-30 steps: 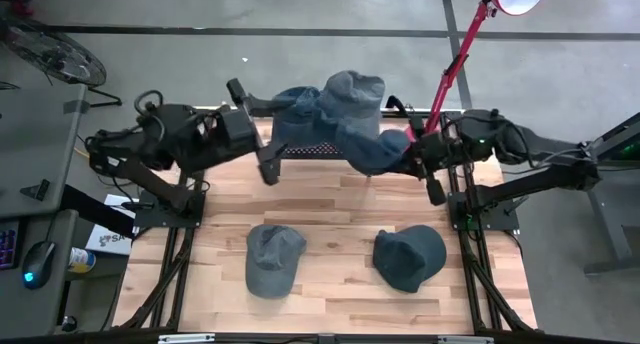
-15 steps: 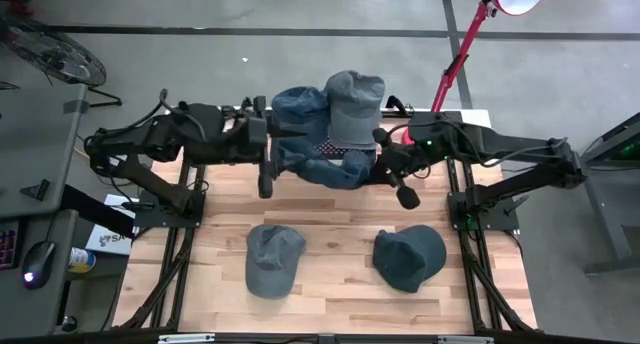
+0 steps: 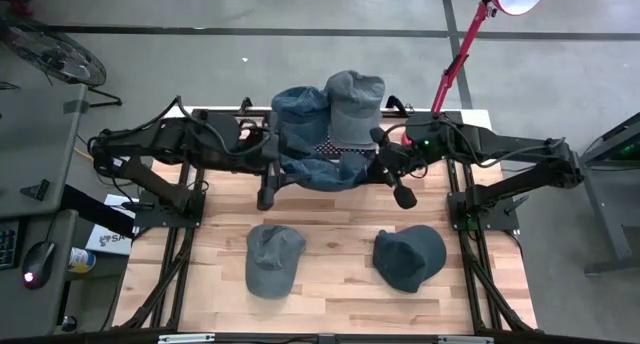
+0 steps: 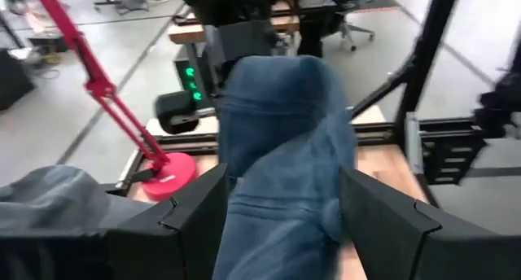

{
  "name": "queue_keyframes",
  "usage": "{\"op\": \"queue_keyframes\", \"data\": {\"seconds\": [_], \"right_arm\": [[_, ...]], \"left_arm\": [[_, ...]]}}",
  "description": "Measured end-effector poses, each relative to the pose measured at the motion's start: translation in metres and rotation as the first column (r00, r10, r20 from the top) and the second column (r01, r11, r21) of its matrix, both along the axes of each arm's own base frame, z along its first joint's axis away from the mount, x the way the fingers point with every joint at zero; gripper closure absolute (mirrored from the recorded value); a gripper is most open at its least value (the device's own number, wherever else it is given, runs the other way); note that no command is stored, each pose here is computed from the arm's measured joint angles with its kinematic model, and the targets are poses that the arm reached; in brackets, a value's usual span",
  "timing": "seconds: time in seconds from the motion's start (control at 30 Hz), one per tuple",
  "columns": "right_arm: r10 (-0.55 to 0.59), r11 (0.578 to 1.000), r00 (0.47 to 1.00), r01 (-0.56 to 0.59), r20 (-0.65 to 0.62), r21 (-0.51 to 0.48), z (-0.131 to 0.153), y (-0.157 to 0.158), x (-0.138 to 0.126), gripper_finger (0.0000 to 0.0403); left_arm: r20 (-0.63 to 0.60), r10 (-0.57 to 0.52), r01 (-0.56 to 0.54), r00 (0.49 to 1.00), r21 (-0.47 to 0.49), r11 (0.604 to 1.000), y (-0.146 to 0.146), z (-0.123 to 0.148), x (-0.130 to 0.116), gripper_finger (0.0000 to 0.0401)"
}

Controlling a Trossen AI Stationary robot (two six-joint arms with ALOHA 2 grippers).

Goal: Pick & Place hat
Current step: Stack the top blue cap on the blue cap on the shelf

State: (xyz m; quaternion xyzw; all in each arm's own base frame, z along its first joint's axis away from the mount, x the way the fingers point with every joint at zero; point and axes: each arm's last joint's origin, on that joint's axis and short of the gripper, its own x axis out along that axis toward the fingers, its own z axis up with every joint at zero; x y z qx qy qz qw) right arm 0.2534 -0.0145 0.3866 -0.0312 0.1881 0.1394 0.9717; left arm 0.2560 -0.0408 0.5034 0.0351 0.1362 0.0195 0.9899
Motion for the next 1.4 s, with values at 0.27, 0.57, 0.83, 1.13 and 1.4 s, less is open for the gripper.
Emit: {"op": "queue_keyframes", "data": {"seconds": [0.27, 0.57, 0.83, 1.13, 1.4], "right_arm": [[-0.007, 1.0, 1.0, 0.007, -0.006, 0.001, 0.0, -0.001, 0.0, 0.0397], [-0.019, 1.0, 1.0, 0.019, 0.012, -0.004, 0.001, -0.005, 0.0, 0.0397], [-0.042, 0.999, 0.999, 0.042, 0.004, -0.001, 0.0, -0.011, -0.001, 0.0397], [-0.056, 0.998, 0.998, 0.056, -0.011, 0.017, -0.001, -0.012, -0.001, 0.0397], [-0.074, 0.996, 0.997, 0.075, -0.012, 0.056, 0.001, -0.012, -0.001, 0.0363]], "left_arm": [[-0.036, -0.066, 0.065, 0.997, -0.043, 0.997, -0.002, -0.003, -0.002, 0.0177], [-0.046, -0.004, 0.003, 0.999, -0.021, 1.0, -0.002, -0.008, 0.008, 0.0177], [-0.055, 0.075, -0.076, 0.996, -0.01, 0.997, -0.001, -0.012, 0.014, 0.0227], [-0.051, 0.084, -0.086, 0.995, -0.038, 0.996, -0.001, -0.011, 0.014, 0.0365], [-0.031, 0.098, -0.099, 0.995, -0.036, 0.994, 0.0, -0.009, 0.014, 0.0365]]}}
